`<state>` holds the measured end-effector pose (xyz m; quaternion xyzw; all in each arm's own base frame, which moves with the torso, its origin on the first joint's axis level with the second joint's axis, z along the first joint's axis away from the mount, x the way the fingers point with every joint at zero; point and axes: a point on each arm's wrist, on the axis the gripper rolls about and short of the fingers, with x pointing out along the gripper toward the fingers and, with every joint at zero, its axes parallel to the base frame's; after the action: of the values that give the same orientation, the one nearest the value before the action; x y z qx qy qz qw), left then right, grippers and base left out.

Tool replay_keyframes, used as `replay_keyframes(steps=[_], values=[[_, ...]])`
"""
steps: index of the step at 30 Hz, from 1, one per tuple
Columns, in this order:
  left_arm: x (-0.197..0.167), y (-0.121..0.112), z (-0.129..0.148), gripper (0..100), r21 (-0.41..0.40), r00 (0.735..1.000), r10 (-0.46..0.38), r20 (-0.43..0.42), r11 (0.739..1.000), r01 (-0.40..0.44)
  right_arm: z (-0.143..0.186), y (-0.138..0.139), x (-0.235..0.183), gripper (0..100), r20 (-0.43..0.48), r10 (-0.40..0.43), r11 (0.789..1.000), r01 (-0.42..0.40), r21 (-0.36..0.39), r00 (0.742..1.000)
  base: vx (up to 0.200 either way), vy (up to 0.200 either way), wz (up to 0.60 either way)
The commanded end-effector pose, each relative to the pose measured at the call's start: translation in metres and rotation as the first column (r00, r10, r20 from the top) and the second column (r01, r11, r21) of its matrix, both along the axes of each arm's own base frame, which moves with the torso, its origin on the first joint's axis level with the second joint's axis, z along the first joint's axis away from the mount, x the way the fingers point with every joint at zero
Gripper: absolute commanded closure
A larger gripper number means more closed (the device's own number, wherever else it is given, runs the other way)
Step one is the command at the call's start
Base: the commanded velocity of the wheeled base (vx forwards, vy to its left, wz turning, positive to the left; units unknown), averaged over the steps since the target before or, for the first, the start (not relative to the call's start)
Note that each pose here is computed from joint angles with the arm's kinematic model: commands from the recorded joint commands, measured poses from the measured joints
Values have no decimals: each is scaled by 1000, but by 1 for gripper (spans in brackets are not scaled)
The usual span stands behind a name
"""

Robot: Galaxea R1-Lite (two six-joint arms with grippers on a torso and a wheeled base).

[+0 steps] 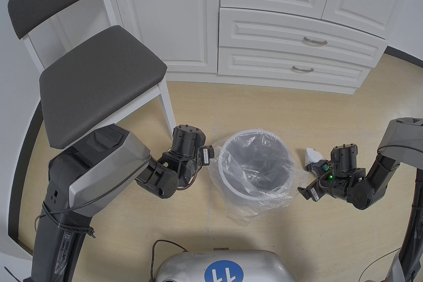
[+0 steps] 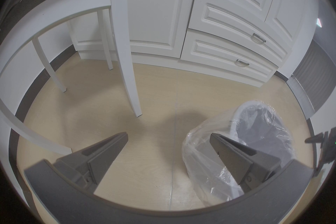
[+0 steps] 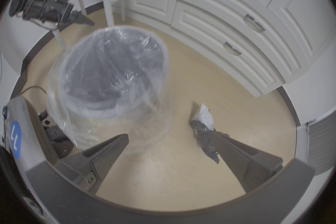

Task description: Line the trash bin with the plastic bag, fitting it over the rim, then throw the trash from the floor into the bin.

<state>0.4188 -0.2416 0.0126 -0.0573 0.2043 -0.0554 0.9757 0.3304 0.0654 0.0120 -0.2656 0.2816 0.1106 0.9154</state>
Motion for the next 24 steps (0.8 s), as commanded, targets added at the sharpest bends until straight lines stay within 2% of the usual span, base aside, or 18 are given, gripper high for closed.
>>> replay_keyframes(steps=[1, 6, 7, 8, 10, 11, 14, 20, 23, 24], values=[[0, 0, 1, 0, -1, 1000, 0, 3, 1000, 0, -45, 7, 8, 0, -92, 12, 999, -15, -30, 996, 0, 0, 0], [1, 1, 3, 0, -4, 1000, 3, 8, 1000, -3, -68, 14, 29, 0, -48, -25, 1000, 25, 3, 999, 0, 0, 0], [1, 1, 2, 0, -3, 1000, 3, 7, 1000, -3, -68, 14, 30, 0, -46, -28, 1000, 29, 6, 999, 0, 0, 0], [1, 1, 3, 0, -6, 1000, 4, 10, 1000, -4, -66, 15, 38, 0, -21, -73, 997, 74, 39, 997, 0, 0, 0], [1, 1, 3, 0, -5, 1000, 4, 8, 1000, -4, -66, 15, 38, 0, -21, -76, 996, 77, 40, 997, 0, 0, 0], [1, 0, 3, 0, -5, 1000, 3, 9, 1000, -3, -60, 15, 51, 0, 20, -125, 989, 123, 85, 992, 0, 0, 0], [1, 0, 3, 0, -5, 1000, 3, 9, 1000, -3, -56, 8, 69, 0, 71, -203, 974, 195, 113, 976, 0, 0, 0], [2, 0, 3, 0, -7, 1000, 4, 13, 1000, -3, -53, -9, 97, 0, 144, -304, 946, 281, 162, 942, 0, 0, 0], [2, 0, 4, 0, -7, 1000, 4, 13, 1000, -3, -49, -17, 111, 0, 185, -357, 927, 323, 191, 915, 0, 0, 0], [2, 0, 4, 0, -7, 1000, 4, 13, 1000, -3, -49, -17, 111, 0, 185, -357, 927, 323, 191, 915, 0, 0, 0]])
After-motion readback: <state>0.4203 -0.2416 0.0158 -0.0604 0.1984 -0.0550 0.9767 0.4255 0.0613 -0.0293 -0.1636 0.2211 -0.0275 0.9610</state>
